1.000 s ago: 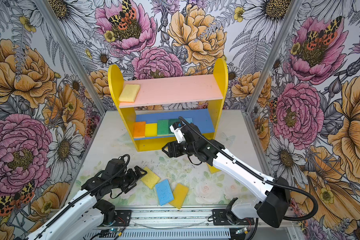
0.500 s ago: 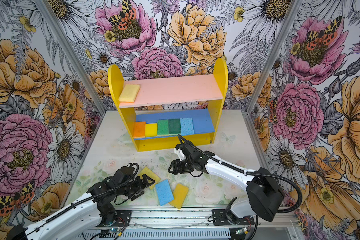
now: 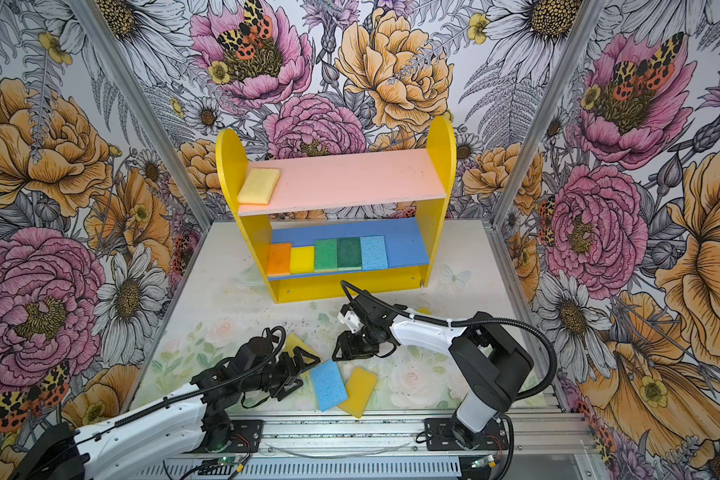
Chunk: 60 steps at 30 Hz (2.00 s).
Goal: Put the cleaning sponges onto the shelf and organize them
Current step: 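Withdraw the right gripper from the shelf and lower it toward the blue sponge, then grasp the blue sponge on the table with the right gripper, then lift the blue sponge upright and hold it beside the left gripper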
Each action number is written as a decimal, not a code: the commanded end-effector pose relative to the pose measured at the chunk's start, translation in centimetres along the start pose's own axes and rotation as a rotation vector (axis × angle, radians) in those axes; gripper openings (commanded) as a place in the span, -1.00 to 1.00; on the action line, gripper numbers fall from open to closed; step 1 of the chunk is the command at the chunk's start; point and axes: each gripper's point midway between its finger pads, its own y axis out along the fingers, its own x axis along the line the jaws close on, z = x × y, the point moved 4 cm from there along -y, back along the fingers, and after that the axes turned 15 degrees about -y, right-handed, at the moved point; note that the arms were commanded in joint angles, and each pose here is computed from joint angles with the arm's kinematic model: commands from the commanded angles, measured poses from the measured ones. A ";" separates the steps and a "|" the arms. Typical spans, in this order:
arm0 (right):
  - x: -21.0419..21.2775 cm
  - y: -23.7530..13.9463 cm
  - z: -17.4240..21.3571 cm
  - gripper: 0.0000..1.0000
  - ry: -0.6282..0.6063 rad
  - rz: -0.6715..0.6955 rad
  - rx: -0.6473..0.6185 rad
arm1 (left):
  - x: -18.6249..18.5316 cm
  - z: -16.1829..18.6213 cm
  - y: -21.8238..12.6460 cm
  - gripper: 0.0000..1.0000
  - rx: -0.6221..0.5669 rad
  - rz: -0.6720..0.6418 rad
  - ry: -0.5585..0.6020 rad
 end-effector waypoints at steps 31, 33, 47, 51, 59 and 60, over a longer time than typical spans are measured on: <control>1.9 -3.8 -3.1 -0.94 -0.014 -0.149 -0.208 | -5.5 0.7 -2.6 0.97 0.005 0.152 0.232; 3.2 -5.6 -4.1 -0.94 -0.036 -0.176 -0.253 | -6.9 0.6 -4.1 0.98 0.003 0.229 0.281; 10.7 -14.1 -9.5 -0.94 -0.180 -0.303 -0.447 | -13.9 1.0 -9.2 0.77 0.058 0.497 0.481; 11.3 -14.3 -9.8 -0.94 -0.188 -0.303 -0.457 | -15.5 1.3 -9.7 0.26 0.072 0.586 0.491; 11.7 -14.3 -10.3 -0.60 -0.186 -0.288 -0.469 | -16.3 1.2 -10.3 -0.78 0.077 0.631 0.492; 11.7 -14.4 -10.3 -0.44 -0.185 -0.283 -0.473 | -16.3 1.0 -10.4 -0.80 0.072 0.637 0.481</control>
